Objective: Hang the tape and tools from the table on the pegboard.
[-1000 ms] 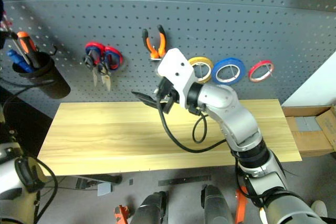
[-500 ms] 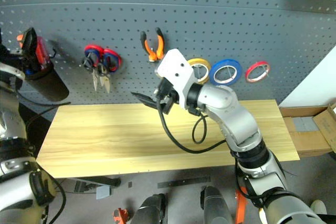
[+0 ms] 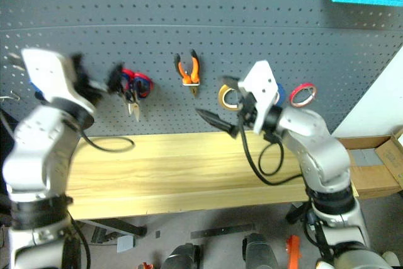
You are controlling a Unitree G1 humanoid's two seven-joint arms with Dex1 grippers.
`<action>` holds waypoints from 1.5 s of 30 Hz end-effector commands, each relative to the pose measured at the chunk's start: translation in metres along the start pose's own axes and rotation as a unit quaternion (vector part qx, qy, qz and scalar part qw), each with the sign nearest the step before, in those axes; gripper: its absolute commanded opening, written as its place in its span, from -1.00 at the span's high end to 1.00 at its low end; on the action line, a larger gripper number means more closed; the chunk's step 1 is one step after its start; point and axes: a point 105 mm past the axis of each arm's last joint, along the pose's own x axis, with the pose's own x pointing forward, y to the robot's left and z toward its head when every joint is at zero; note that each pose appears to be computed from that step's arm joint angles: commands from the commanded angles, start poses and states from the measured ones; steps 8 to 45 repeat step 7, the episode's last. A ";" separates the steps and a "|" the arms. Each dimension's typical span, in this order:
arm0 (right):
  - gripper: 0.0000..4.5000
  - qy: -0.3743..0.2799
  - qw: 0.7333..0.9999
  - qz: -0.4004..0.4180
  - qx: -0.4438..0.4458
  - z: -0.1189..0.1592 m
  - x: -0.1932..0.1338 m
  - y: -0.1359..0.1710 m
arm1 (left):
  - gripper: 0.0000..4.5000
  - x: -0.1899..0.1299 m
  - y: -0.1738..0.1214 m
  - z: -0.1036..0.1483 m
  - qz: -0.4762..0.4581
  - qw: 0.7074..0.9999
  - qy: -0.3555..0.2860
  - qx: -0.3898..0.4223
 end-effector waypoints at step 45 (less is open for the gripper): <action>-1.00 0.056 0.992 -0.112 -0.018 -0.059 -0.037 -0.005 | -0.97 -0.041 -0.037 -0.073 -0.034 0.996 0.086 -0.016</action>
